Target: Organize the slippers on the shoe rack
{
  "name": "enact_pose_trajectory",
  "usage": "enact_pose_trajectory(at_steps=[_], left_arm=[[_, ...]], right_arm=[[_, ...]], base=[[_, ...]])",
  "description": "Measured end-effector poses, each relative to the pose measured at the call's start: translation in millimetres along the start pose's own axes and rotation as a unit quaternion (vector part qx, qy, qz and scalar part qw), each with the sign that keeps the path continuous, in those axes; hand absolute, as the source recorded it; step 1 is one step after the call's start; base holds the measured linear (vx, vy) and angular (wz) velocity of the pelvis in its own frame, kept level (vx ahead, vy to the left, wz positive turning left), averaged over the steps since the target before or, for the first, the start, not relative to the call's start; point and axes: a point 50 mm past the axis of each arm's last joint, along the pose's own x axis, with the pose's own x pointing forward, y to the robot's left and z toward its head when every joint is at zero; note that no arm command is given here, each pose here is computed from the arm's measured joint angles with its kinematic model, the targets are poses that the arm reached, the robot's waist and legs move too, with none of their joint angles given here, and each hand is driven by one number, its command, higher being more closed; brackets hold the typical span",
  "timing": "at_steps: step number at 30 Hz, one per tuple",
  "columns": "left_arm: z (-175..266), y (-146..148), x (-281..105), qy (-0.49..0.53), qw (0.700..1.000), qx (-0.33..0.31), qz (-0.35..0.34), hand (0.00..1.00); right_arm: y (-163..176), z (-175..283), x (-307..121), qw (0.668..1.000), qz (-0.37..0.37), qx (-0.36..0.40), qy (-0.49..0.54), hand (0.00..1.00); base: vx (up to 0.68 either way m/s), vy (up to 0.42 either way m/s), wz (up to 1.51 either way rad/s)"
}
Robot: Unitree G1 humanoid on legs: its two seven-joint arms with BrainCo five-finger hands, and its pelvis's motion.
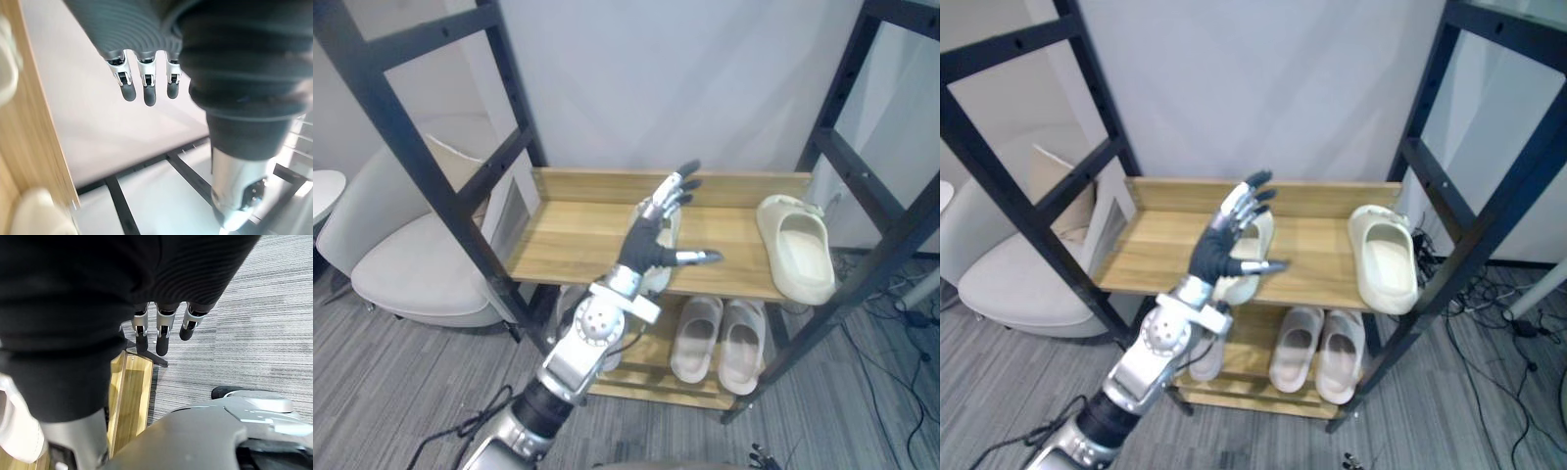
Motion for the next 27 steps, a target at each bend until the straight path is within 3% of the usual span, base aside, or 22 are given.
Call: enact_pose_trajectory(at_steps=[9,12,18,27], left_arm=[[-43.5,58.4,-3.2,0.107,0.978,0.171,0.046,0.0],[-44.3,74.3,-3.1,0.115,0.971,0.202,0.06,0.0],[-46.2,80.7,6.0,0.123,0.959,0.25,0.055,0.0],[-46.3,87.2,9.7,0.126,0.953,0.271,0.055,0.0]], right_arm=[[9.3,4.7,-0.3,1.0,0.012,0.009,-0.008,0.0],[9.4,5.2,-0.1,1.0,0.013,0.01,-0.009,0.0],[9.2,5.7,0.0,1.0,0.013,0.01,-0.01,0.0],[6.6,6.8,0.1,1.0,0.007,0.018,-0.014,0.0]], base=[[0.04,-0.004,-0.04],[0.05,0.008,-0.09],[0.01,0.001,-0.01],[0.0,0.0,0.0]])
